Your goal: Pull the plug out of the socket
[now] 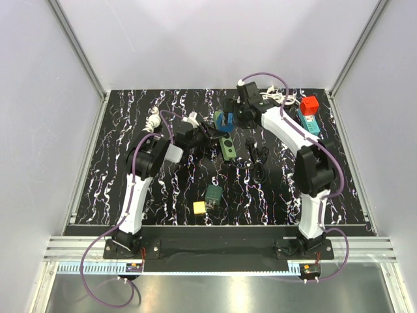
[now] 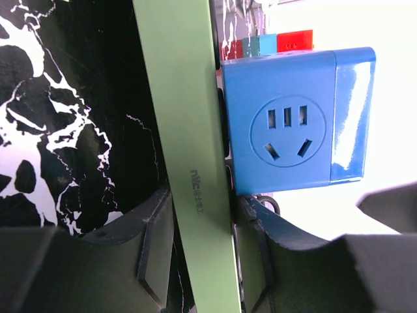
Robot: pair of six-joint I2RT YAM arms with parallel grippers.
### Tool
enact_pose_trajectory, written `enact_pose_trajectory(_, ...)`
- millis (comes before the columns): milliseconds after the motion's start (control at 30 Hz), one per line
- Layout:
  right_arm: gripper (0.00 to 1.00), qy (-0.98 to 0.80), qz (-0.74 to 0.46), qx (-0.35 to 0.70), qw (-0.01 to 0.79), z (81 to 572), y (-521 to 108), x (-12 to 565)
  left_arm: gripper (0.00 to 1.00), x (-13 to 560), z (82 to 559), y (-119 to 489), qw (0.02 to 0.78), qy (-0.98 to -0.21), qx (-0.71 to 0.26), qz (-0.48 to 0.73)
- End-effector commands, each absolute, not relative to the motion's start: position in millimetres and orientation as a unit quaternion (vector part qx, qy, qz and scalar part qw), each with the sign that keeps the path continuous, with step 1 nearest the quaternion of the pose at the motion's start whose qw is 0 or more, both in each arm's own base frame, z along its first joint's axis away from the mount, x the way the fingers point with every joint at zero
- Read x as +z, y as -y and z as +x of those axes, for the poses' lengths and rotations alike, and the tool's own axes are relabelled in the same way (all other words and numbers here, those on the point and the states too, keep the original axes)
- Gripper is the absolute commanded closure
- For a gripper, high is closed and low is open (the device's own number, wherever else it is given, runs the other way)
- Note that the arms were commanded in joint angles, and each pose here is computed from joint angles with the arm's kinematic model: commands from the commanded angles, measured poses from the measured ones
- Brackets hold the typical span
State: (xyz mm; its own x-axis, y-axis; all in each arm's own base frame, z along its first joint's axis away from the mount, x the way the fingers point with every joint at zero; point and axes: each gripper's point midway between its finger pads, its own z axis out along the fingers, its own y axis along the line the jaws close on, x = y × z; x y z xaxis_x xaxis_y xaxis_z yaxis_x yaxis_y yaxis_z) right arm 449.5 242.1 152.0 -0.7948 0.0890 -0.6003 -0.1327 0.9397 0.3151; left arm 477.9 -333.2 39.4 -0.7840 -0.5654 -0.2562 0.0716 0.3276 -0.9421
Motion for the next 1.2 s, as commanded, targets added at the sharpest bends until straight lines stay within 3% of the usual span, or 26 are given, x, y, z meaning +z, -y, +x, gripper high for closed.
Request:
enact_pose_trajectory(0,0.0,-0.921,-0.011,0.189,0.34,477,-250,158,0.57,36,480,324,0.313,-0.753,-0.561,-0.141)
enact_pose_trajectory(233,0.0,-0.92,-0.007,0.204,0.334,494,-261,144,0.47,45,474,328,0.321,-0.737,-0.583,-0.119)
enact_pose_trajectory(833,0.0,-0.924,0.015,0.179,0.338,512,-235,132,0.45,36,470,342,0.31,-0.772,-0.546,-0.102)
enact_pose_trajectory(900,0.0,-0.921,0.014,0.186,0.341,516,-236,135,0.49,36,470,343,0.309,-0.774,-0.543,-0.101)
enact_pose_trajectory(1000,0.0,-0.921,0.016,0.189,0.34,522,-234,132,0.66,32,470,342,0.302,-0.775,-0.545,-0.109)
enact_pose_trajectory(1167,0.0,-0.921,0.014,0.213,0.325,531,-239,123,0.7,32,471,339,0.301,-0.767,-0.554,-0.117)
